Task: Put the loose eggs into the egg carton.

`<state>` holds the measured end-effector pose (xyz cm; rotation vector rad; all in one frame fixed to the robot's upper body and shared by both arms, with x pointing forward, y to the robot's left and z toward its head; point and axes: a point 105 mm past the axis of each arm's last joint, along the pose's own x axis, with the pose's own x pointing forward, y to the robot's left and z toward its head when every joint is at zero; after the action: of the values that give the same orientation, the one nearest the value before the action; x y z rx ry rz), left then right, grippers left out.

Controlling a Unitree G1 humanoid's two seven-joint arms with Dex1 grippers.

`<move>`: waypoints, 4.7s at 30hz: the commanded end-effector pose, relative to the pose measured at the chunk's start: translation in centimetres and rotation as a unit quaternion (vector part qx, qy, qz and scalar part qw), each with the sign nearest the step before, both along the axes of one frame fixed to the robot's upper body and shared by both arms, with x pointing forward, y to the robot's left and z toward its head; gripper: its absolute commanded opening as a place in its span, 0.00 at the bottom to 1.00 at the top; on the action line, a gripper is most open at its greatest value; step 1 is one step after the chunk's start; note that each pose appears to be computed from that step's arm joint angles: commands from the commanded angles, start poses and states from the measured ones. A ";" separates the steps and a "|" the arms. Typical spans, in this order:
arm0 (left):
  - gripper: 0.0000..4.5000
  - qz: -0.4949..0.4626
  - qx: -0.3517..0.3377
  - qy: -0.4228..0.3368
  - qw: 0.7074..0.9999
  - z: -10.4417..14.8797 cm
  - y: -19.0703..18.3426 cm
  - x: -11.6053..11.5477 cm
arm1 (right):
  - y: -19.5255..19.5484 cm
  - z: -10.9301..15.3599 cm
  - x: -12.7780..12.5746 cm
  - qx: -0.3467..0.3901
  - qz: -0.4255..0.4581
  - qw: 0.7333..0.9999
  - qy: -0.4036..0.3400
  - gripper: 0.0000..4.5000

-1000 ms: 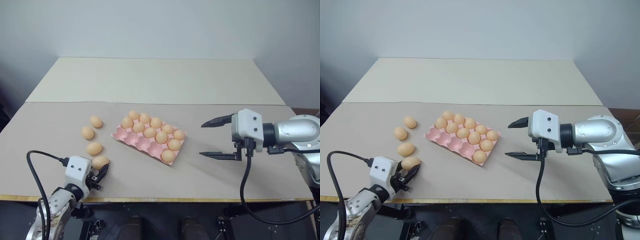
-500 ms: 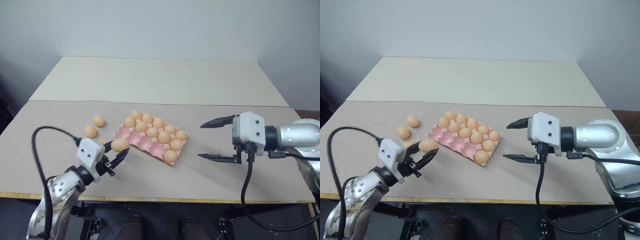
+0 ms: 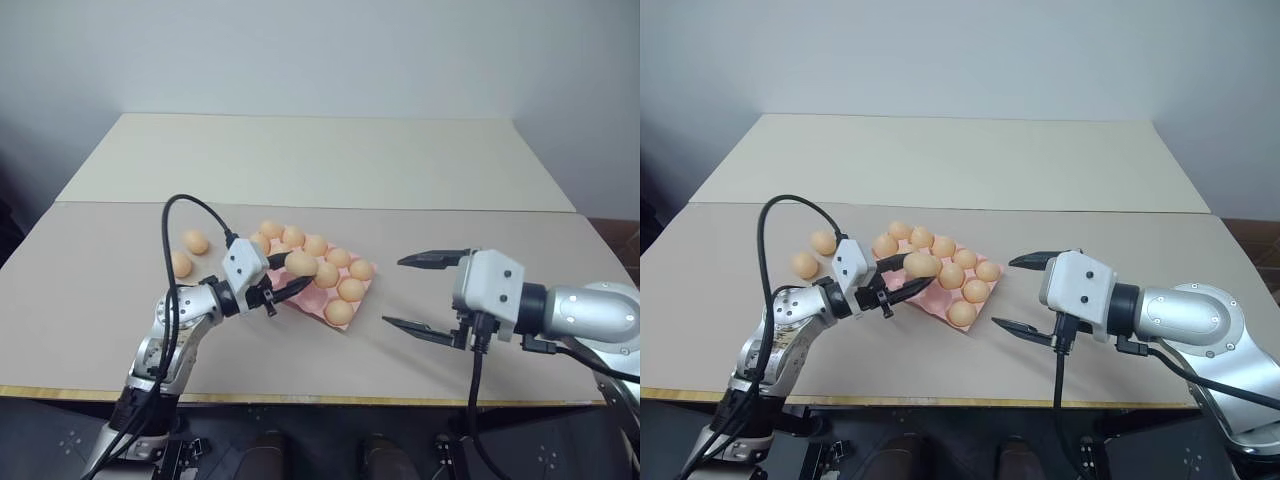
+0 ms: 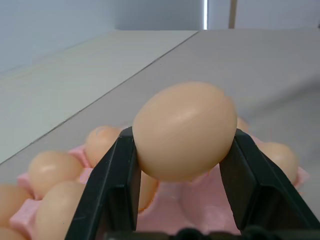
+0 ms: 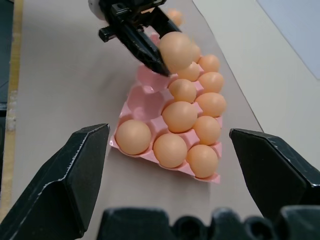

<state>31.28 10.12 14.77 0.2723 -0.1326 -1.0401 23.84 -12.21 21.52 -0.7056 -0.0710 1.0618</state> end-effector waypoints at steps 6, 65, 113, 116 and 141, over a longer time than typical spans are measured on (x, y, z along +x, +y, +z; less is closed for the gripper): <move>0.45 -0.051 -0.002 -0.027 0.998 0.7 -1.3 -0.4 | 0.2 0.9 -0.7 0.011 -0.016 0.999 -0.029 1.00; 0.99 0.337 0.073 0.063 0.937 0.5 17.8 -7.9 | 0.4 1.3 0.2 -0.026 0.096 0.995 0.018 1.00; 0.44 0.103 -0.080 0.011 0.991 2.8 6.1 0.6 | 0.2 1.7 -0.5 -0.010 0.025 1.000 -0.002 1.00; 0.44 0.073 -0.069 0.020 0.995 1.9 4.7 1.2 | 0.3 1.8 -0.5 -0.006 0.021 1.000 -0.008 1.00; 0.82 -0.017 -0.074 -0.011 0.997 1.6 1.1 1.8 | -0.2 1.6 -1.1 -0.006 -0.010 1.000 -0.013 1.00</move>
<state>33.56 11.10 14.53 0.1476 -0.1647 -1.0555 23.12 -12.50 21.99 -0.7067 -0.0312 1.0435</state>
